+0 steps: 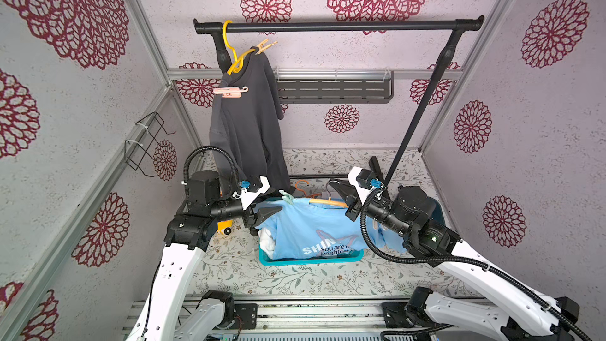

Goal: Use clothespins to secure the t-shirt on both sides of the hanger
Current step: Hang the hanger on the clothesline.

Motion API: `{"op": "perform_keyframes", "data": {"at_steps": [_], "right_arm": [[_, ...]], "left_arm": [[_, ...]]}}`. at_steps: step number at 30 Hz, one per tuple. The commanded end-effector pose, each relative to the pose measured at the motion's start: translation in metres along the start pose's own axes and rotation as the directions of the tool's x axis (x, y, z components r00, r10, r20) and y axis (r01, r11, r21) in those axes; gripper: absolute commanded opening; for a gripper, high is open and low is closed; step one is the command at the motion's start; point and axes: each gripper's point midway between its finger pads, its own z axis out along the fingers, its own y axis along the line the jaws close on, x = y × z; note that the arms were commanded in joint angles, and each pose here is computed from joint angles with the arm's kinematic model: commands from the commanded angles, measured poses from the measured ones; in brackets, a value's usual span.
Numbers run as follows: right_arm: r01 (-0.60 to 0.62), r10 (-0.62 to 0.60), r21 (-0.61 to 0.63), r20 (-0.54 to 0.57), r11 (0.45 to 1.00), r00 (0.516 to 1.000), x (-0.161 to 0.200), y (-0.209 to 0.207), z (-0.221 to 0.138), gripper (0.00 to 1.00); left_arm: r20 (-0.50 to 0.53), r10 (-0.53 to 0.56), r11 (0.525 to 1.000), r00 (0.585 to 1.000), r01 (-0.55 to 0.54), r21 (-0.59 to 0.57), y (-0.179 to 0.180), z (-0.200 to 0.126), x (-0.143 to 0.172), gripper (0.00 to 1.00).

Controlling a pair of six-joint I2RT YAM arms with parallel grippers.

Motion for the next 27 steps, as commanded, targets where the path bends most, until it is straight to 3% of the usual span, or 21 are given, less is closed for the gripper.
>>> {"op": "perform_keyframes", "data": {"at_steps": [1, 12, 27], "right_arm": [[-0.013, 0.01, 0.014, 0.202, 1.0, 0.979, -0.067, -0.007, -0.023, 0.0], [-0.017, 0.03, -0.051, 0.259, 0.999, 0.965, -0.09, 0.002, -0.032, 0.0], [0.004, 0.016, -0.064, 0.304, 0.998, 0.952, -0.101, 0.005, -0.035, 0.0]], "left_arm": [[0.025, 0.006, 0.999, 1.0, -0.007, 0.039, -0.005, 0.002, 0.001, 0.62], [0.02, -0.012, 0.998, 1.0, 0.01, 0.065, -0.01, 0.006, 0.009, 0.6], [0.071, -0.019, 0.987, 0.997, 0.007, 0.16, -0.042, 0.005, -0.006, 0.48]]}}
